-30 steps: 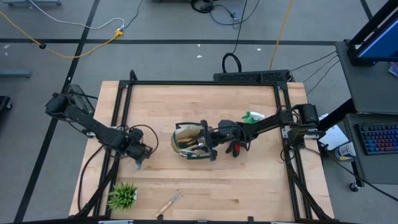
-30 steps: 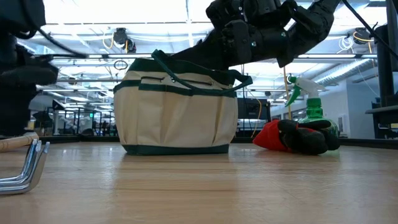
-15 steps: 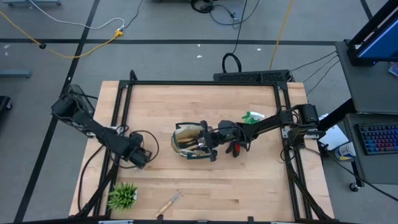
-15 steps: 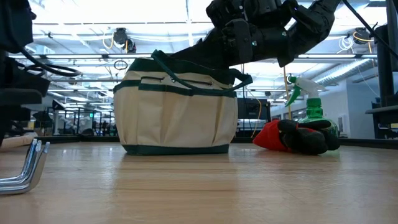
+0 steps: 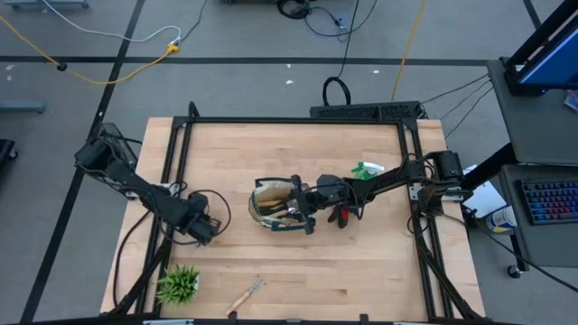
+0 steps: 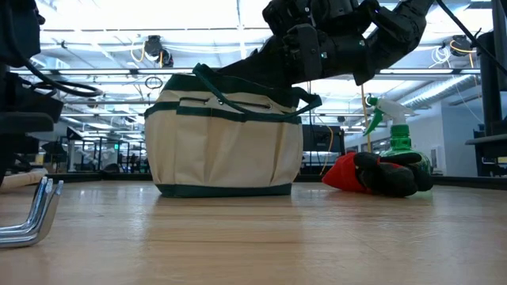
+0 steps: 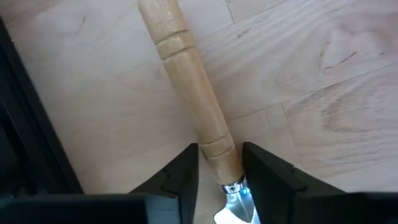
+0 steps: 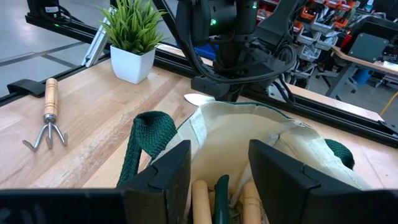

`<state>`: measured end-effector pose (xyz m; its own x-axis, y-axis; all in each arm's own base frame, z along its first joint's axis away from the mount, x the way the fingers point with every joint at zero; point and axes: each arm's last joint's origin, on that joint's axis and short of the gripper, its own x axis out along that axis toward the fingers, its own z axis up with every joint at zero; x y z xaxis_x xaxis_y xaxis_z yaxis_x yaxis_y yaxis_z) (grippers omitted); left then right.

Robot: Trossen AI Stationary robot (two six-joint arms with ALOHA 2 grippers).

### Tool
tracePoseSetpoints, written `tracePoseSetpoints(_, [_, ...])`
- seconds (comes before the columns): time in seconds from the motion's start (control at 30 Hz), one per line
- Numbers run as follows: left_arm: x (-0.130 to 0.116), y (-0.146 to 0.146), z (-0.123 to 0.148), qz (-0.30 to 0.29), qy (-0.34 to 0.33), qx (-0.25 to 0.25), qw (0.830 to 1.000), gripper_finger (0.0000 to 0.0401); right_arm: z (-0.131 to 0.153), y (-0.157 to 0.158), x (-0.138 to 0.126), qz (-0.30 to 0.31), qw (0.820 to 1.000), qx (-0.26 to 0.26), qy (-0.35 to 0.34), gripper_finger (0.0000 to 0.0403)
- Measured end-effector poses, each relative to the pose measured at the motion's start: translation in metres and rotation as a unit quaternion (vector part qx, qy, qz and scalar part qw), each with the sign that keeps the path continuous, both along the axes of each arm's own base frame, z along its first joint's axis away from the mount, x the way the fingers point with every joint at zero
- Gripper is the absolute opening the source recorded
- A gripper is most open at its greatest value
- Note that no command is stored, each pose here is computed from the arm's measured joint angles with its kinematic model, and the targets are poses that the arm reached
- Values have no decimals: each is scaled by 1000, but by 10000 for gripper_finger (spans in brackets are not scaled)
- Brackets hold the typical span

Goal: Pick & Place Garden tools in Gardening bag
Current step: Put the brown trowel into the green gardening bag

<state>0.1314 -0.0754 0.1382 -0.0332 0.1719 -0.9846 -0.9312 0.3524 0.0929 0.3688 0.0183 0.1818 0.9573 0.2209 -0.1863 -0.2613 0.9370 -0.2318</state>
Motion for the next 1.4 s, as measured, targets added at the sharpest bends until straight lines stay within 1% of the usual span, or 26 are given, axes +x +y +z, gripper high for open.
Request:
tracePoseSetpoints(0.17, [1, -1, 0, -3, -6, -3, 1000, 73, 0, 0, 0, 0, 1000, 0, 0, 155])
tracePoseSetpoints(0.23, [1, -1, 0, -3, -6, -2, 1000, 64, 0, 0, 0, 0, 1000, 0, 0, 155])
tracePoseSetpoints(0.33, [1, -1, 0, -3, -7, -2, 1000, 64, 0, 0, 0, 0, 1000, 0, 0, 155])
tracePoseSetpoints(0.47, [2, -1, 0, -10, -7, -4, 1000, 81, 0, 0, 0, 0, 1000, 0, 0, 155])
tracePoseSetpoints(0.53, [2, -1, 0, -12, -10, -5, 1000, 82, 0, 0, 0, 0, 1000, 0, 0, 155])
tracePoseSetpoints(0.7, [3, -1, 0, -14, -13, -6, 1000, 63, 0, 0, 0, 0, 1000, 0, 0, 155])
tracePoseSetpoints(0.97, [4, -2, 0, -22, -20, -3, 1000, 63, 0, 0, 0, 0, 1000, 0, 0, 155])
tracePoseSetpoints(1.27, [9, -1, 0, -42, -62, 32, 997, 63, 0, 0, 0, 0, 1000, 0, 0, 155])
tracePoseSetpoints(1.4, [9, -1, 0, -43, -65, 40, 996, 63, 0, 0, 0, 0, 1000, 0, 0, 155])
